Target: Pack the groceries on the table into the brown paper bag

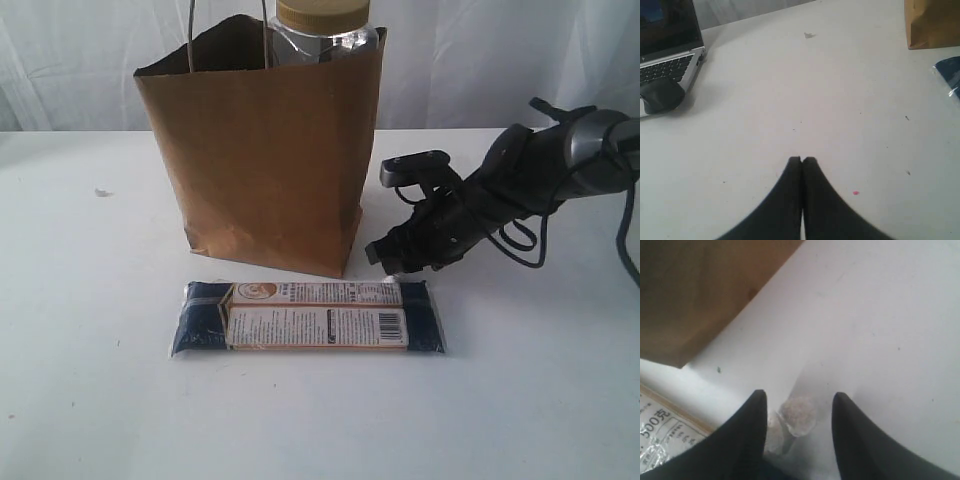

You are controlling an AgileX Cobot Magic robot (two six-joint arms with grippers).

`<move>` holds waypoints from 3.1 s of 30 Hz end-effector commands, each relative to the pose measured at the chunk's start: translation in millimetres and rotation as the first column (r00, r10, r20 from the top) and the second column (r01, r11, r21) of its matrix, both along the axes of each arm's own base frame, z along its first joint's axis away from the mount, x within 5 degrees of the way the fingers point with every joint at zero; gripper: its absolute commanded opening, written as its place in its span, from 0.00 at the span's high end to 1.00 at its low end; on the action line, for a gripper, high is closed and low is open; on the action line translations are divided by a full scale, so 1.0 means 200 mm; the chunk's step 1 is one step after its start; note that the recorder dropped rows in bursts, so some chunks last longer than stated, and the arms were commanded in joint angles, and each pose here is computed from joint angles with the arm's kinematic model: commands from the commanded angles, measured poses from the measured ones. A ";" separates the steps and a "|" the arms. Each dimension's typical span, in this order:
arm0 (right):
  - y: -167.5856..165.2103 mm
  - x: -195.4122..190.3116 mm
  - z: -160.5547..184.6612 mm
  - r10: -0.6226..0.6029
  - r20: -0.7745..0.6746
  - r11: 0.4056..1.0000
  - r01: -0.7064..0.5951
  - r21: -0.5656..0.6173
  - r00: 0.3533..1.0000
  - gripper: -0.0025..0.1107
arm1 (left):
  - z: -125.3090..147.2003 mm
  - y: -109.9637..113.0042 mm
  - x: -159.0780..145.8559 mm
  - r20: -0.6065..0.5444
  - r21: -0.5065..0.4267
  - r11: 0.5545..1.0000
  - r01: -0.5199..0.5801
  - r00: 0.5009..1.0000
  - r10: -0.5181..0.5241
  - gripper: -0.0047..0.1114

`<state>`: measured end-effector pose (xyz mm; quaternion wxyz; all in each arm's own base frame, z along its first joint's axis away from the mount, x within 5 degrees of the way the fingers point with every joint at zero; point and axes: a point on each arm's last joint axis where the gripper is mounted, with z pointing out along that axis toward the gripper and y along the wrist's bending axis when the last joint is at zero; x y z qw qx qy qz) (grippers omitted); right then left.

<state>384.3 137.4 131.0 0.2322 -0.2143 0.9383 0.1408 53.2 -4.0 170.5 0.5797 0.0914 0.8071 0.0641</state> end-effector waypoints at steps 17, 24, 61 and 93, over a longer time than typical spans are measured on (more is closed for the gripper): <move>0.00 -0.06 0.25 0.037 0.042 0.999 -0.038 0.028 0.998 0.98 | 0.00 0.00 0.00 0.003 -0.003 1.000 -0.002 1.000 0.002 0.96; -0.06 -0.28 0.74 0.041 0.119 0.997 -0.049 0.065 0.992 0.98 | 0.00 0.00 0.00 0.003 -0.003 1.000 -0.002 1.000 0.002 0.96; 0.59 -0.21 1.38 -0.104 0.743 0.884 -0.281 0.374 0.661 0.98 | 0.00 -0.01 0.00 0.003 -0.003 1.000 0.024 1.000 -0.024 0.96; 0.52 -0.46 1.66 0.126 0.773 0.866 -0.449 0.220 0.622 0.98 | 0.00 -0.01 0.00 0.003 -0.003 1.000 0.029 1.000 -0.029 0.96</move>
